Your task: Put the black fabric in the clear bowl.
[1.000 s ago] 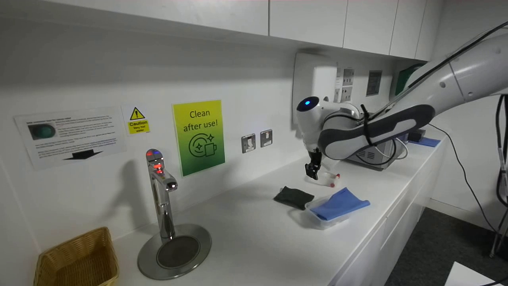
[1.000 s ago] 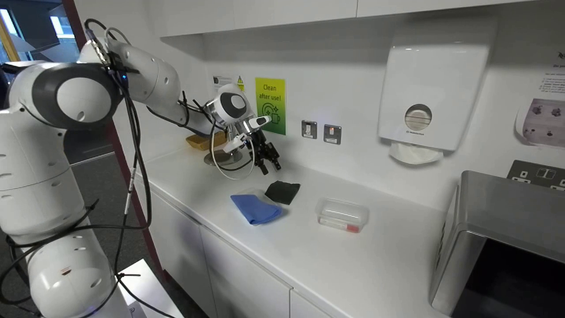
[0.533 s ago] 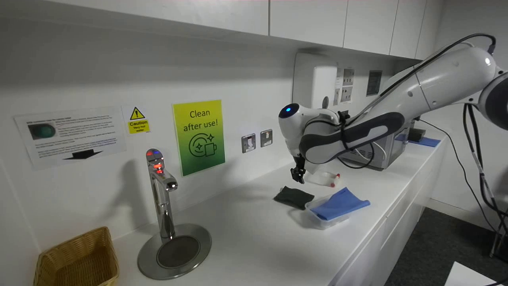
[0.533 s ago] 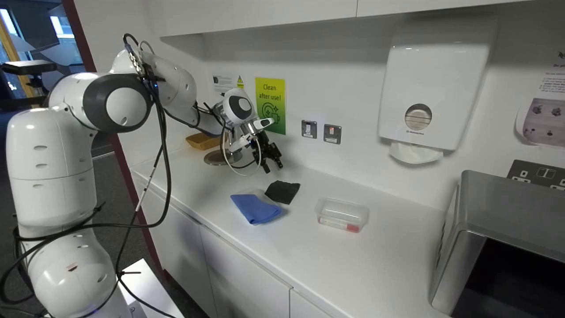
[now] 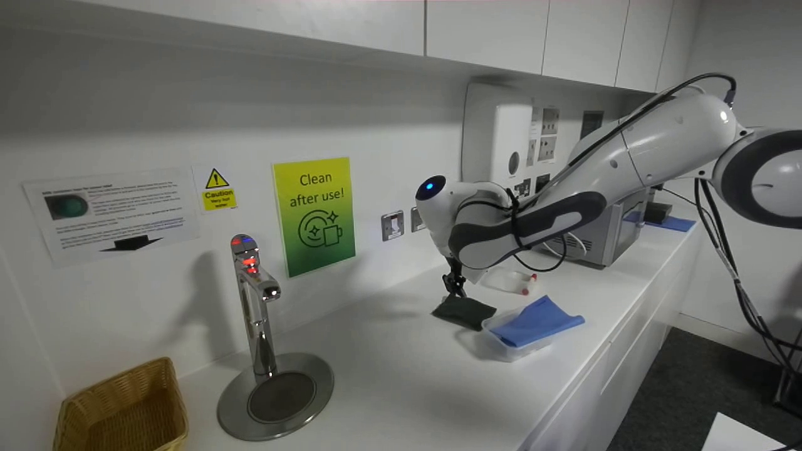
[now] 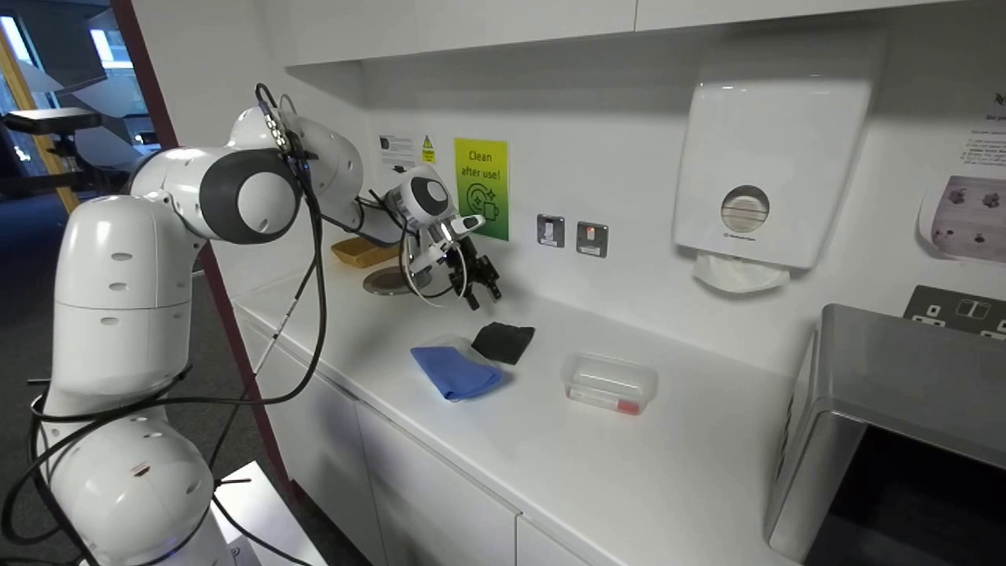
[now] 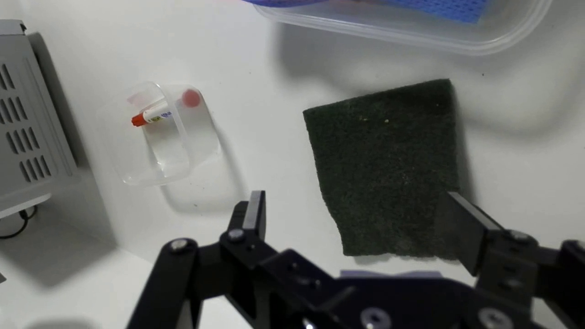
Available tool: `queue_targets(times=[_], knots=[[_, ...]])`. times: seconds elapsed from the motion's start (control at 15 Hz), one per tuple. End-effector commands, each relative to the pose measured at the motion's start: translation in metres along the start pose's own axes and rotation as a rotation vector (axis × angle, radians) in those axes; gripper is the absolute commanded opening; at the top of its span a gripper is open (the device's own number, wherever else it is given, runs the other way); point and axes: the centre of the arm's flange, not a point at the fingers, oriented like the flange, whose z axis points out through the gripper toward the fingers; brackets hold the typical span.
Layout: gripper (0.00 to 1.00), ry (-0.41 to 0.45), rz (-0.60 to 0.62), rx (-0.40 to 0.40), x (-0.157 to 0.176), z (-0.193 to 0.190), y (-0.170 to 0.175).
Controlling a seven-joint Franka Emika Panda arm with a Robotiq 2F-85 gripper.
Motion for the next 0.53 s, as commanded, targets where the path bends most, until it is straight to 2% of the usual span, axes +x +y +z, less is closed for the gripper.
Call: queue_targets(times=[0.0,0.47], knots=[[1.00,-0.004,0.003,-0.058,0.016,-0.002,-0.005],[1.00,-0.027,-0.005,-0.072,0.024,0.010,-0.016]])
